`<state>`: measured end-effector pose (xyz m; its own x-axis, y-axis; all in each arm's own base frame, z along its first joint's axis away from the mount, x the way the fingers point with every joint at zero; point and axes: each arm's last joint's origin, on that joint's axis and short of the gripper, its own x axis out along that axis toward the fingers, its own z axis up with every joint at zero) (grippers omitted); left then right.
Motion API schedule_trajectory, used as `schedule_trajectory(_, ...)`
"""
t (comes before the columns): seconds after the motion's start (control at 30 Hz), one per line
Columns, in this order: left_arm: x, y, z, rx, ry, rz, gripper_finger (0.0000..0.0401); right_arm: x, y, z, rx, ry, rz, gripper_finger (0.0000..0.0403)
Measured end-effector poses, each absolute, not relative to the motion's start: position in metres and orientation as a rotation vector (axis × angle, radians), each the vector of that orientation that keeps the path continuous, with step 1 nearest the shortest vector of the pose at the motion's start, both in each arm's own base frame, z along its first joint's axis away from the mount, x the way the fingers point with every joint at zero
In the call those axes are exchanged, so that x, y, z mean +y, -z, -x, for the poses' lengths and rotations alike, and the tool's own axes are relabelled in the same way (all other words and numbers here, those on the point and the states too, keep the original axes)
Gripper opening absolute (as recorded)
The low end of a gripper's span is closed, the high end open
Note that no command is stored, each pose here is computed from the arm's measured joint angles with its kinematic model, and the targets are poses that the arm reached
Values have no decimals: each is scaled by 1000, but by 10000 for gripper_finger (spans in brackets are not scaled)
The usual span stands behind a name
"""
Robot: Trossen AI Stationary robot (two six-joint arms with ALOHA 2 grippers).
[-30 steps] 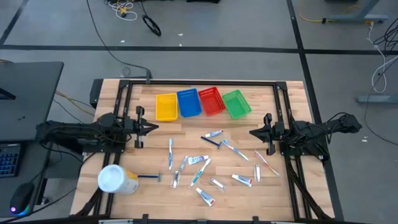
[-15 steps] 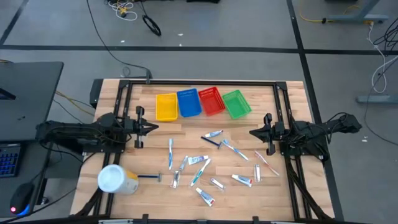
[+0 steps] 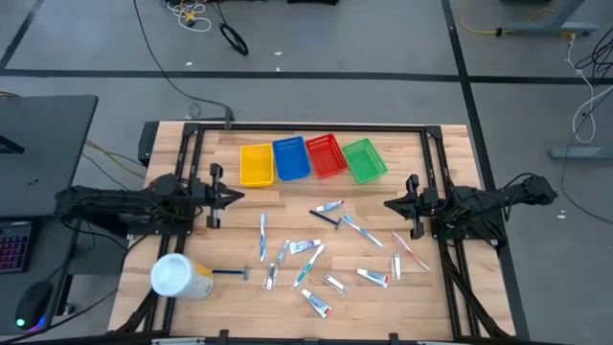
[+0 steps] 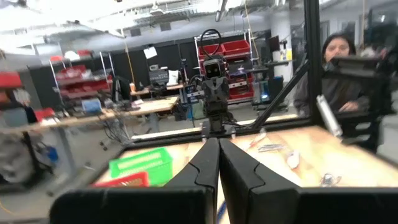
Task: Pick & Place Travel size toiletries
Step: Put the top left nail cutter into the yellow bin
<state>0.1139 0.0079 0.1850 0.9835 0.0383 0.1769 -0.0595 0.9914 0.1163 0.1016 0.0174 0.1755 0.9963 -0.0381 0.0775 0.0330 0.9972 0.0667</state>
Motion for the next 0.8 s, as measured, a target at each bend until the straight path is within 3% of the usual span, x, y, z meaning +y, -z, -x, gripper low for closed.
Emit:
schedule_trajectory(0.1, 8, -185, -114, -178, -27, -18, 20, 17, -175, -102, -79, 36, -65, 1)
schedule_trajectory(0.5, 6, -185, -114, -178, 27, 56, 20, 17, -176, -102, -89, 37, -60, 1)
schedule_trajectory(0.8, 6, -181, -116, -137, 49, 119, 22, 17, -192, -99, -254, 18, -215, 1)
